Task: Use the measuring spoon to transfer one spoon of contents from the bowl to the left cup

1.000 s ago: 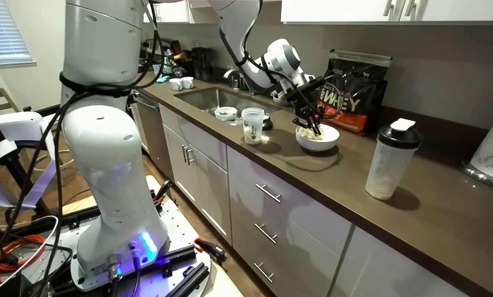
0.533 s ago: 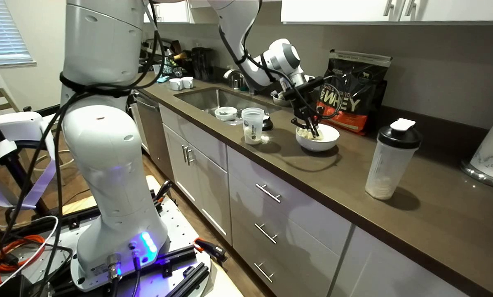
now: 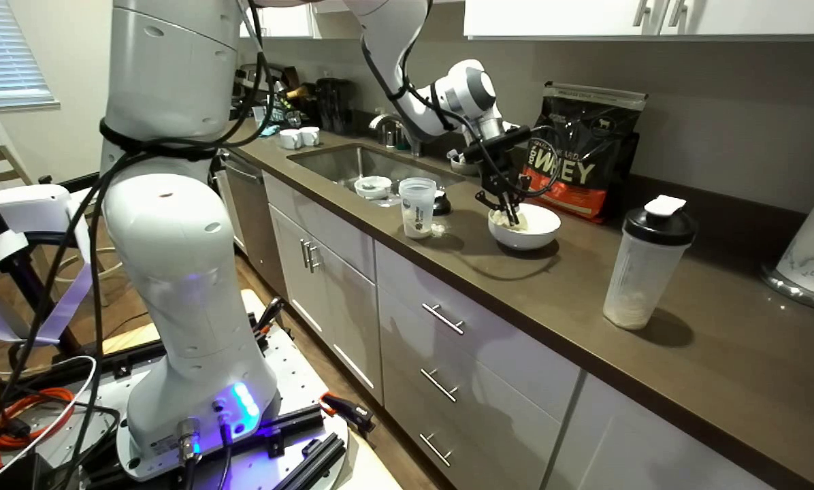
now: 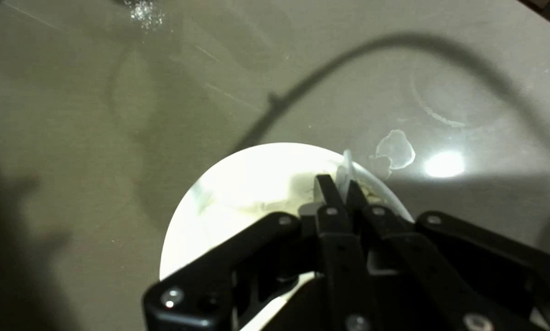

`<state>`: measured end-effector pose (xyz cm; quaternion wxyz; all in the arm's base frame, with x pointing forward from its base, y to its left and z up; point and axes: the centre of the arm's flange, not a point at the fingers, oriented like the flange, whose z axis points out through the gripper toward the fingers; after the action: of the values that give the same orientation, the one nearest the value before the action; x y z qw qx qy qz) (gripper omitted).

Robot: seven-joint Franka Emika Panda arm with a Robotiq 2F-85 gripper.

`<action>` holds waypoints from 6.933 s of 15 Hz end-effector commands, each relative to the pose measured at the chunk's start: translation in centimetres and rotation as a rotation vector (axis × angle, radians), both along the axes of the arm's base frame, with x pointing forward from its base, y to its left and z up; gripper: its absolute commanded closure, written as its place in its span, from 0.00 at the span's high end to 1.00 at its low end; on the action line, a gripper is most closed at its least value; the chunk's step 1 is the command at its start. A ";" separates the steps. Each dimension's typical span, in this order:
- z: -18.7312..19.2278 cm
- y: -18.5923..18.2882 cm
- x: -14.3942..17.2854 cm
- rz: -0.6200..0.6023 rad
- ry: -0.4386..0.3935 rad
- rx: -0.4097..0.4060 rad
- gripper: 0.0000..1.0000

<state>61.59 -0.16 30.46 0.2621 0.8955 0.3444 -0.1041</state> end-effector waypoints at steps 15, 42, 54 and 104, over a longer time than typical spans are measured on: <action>-0.1 1.5 -0.2 -0.097 0.007 0.067 0.01; 0.2 -0.8 3.8 -0.262 -0.026 0.074 0.01; 0.4 0.2 3.8 -0.300 -0.022 0.098 0.01; 3.5 -4.5 5.1 -0.544 -0.041 0.293 0.01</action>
<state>66.80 -4.28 32.80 0.1194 0.9820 0.1003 -0.1064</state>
